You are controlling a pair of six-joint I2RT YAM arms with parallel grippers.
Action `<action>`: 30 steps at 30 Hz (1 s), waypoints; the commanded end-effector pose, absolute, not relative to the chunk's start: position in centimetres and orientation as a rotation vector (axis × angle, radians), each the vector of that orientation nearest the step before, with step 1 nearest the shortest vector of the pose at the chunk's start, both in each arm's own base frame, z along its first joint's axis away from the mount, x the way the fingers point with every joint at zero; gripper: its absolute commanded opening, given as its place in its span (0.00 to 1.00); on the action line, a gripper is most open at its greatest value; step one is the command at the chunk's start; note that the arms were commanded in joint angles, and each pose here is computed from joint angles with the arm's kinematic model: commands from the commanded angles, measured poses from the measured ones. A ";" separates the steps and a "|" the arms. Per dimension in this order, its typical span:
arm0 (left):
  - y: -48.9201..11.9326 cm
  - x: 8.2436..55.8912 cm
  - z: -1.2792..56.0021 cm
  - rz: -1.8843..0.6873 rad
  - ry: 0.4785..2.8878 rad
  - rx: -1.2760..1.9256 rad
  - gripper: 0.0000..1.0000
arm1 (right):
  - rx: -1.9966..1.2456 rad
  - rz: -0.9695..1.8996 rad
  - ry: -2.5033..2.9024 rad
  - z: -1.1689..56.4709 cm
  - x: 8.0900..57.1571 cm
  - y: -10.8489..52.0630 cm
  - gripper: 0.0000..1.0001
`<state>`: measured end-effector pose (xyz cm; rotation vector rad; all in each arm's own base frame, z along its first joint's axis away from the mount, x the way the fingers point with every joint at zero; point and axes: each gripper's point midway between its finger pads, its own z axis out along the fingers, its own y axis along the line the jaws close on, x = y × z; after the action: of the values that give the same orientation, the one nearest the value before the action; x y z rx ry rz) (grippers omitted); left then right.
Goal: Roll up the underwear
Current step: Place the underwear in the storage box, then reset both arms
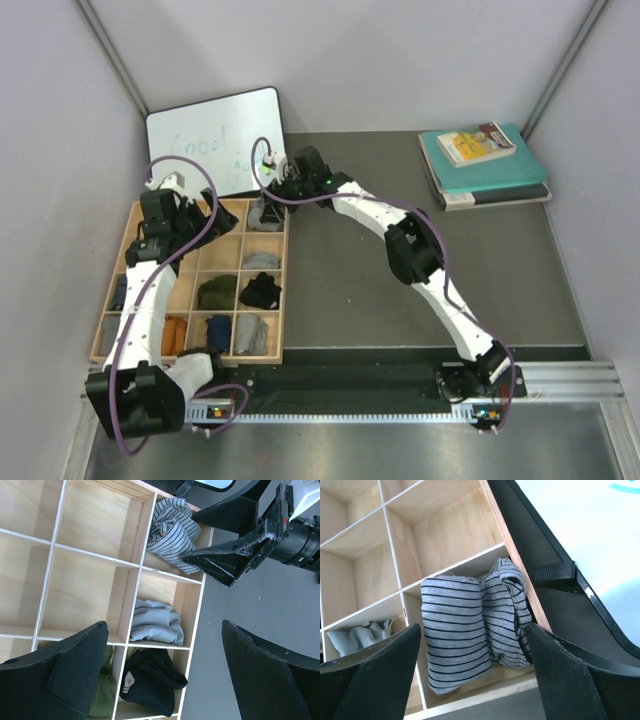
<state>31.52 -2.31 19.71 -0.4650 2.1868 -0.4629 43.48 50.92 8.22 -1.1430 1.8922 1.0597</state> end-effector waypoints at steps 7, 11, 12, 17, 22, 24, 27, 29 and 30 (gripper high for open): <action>-1.5 32.7 20.8 -0.424 2.100 -0.434 0.99 | -1.125 1.097 1.655 19.2 42.1 50.9 0.99; -1.5 32.9 20.5 -0.420 2.098 -0.416 0.99 | -1.083 1.104 1.646 21.6 40.9 49.5 0.99; -1.6 33.0 20.5 -0.426 2.097 -0.404 0.99 | -1.059 1.091 1.614 23.9 40.8 48.7 0.99; -1.5 33.0 20.7 -0.410 2.088 -0.372 0.99 | -0.856 1.063 1.762 23.0 42.8 44.0 0.99; -1.7 32.7 21.9 -0.409 2.049 -0.321 0.99 | -0.495 0.984 1.997 17.8 45.1 33.9 0.99; -1.9 32.5 22.4 -0.415 2.029 -0.300 0.99 | -0.404 0.938 2.035 16.7 44.9 30.6 0.99; -1.9 32.2 23.2 -0.408 1.993 -0.285 0.99 | -0.251 0.798 2.122 14.4 43.2 24.4 0.99; -1.8 32.0 23.5 -0.400 1.974 -0.280 0.99 | -0.208 0.720 2.148 13.8 41.1 21.2 0.99; -1.7 32.0 23.7 -0.395 1.960 -0.281 0.99 | -0.166 0.639 2.173 13.3 40.3 19.6 0.99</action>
<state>31.56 -2.04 21.51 -0.3360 2.0651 -0.4184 41.91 22.88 9.15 -0.2585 2.2603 0.7845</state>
